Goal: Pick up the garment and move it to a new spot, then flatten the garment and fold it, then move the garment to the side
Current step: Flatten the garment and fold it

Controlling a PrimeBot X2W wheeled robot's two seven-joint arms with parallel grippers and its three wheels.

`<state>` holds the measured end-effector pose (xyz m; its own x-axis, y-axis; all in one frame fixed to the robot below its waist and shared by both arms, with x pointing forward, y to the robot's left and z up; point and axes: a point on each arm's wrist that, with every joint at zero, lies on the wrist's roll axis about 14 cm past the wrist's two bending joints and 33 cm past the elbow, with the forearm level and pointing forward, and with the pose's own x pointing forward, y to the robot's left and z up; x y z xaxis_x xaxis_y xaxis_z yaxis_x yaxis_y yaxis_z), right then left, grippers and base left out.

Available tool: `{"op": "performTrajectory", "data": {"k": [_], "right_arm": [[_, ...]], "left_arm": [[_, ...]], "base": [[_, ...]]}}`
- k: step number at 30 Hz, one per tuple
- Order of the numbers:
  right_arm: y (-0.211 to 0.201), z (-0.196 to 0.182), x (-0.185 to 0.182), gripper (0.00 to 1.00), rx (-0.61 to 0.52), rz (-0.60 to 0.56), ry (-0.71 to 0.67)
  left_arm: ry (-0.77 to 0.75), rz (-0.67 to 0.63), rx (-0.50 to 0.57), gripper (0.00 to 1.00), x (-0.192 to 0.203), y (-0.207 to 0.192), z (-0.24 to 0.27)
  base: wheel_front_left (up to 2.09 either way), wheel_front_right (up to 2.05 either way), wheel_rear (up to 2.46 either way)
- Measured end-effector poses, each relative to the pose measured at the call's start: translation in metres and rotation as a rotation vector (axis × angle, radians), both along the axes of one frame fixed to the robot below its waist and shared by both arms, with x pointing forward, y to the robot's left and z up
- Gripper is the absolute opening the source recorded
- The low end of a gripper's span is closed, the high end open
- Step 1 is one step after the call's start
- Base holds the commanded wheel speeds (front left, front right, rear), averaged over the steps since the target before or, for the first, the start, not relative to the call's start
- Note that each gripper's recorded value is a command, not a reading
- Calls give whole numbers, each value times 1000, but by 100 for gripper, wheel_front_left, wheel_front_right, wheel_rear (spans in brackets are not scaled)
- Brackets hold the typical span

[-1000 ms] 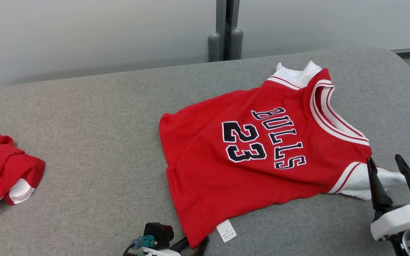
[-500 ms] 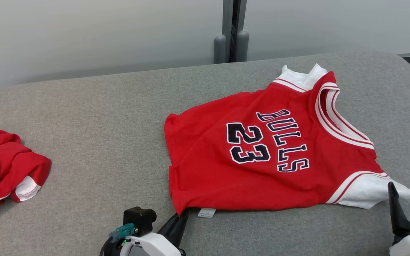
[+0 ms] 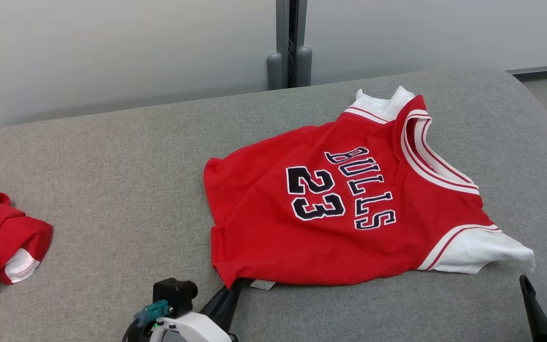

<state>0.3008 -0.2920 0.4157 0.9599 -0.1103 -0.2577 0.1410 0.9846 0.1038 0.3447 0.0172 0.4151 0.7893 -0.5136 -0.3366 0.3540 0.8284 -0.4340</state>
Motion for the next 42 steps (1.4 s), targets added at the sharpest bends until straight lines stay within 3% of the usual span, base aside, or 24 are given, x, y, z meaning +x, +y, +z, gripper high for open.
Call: {"op": "performTrajectory", "data": {"k": [16, 26, 28, 37, 42], "right_arm": [[-14, -17, 23, 100, -198, 165, 140], [1, -33, 36, 100, -188, 253, 202], [4, -38, 34, 0, -173, 260, 220], [9, -39, 31, 0, -110, 260, 227], [17, -30, 21, 0, 25, 244, 235]], "left_arm": [[23, -4, 5, 0, -1, 1, -6], [35, 6, 8, 0, -1, 5, -11], [38, 9, 9, 0, -1, 6, -12], [29, 20, 16, 0, 1, 10, -11], [13, 21, 12, 0, 3, 15, -3]], "base": [[0, 0, 0], [0, 0, 0], [0, 0, 0], [0, 0, 0], [0, 0, 0]]}}
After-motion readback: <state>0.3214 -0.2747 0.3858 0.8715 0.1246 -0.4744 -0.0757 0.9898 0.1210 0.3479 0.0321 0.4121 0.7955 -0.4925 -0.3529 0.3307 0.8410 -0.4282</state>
